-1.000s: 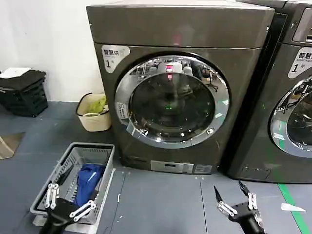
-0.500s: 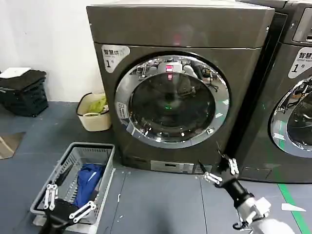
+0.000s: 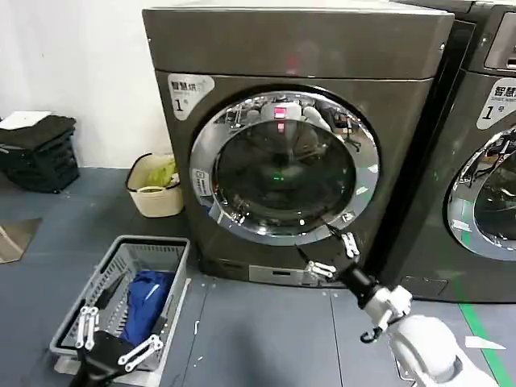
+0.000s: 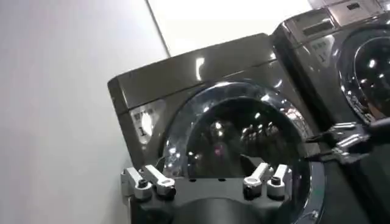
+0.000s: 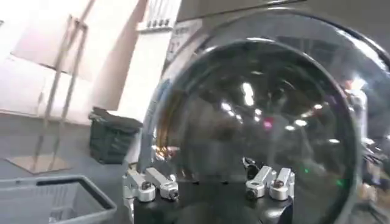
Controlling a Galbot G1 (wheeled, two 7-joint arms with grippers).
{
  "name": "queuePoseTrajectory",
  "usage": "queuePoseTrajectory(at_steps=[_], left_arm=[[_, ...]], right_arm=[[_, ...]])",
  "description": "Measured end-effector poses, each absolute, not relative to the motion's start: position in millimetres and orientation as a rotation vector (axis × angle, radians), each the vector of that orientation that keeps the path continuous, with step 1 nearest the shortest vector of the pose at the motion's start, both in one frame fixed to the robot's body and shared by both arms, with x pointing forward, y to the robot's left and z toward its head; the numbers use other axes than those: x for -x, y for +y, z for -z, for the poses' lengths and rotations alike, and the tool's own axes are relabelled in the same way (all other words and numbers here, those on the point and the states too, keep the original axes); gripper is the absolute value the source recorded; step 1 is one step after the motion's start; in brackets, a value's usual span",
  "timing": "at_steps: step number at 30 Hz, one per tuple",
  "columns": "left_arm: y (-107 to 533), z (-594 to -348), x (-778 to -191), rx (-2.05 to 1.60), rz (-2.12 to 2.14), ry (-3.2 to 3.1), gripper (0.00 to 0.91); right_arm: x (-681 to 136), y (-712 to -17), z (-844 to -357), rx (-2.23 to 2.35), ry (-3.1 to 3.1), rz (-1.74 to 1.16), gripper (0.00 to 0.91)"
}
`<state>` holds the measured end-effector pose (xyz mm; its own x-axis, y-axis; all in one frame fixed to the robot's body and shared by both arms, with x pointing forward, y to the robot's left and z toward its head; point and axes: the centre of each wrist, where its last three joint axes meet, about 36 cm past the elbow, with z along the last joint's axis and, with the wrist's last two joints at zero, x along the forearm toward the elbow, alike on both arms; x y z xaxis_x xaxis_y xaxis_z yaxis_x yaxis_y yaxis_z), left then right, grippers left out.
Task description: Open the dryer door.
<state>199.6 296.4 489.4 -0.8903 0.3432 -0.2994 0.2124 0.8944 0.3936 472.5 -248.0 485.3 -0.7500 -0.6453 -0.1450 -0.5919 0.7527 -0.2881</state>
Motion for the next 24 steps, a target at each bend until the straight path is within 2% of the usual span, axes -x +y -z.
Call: queuePoseTrajectory(at_steps=[24], left_arm=[[295.4,-490.8,-197.8,-0.400,-0.508,2.696,0.907]], right_arm=[[-548.8,-190.9,-496.0,1.083,2.665,0.360,0.907]])
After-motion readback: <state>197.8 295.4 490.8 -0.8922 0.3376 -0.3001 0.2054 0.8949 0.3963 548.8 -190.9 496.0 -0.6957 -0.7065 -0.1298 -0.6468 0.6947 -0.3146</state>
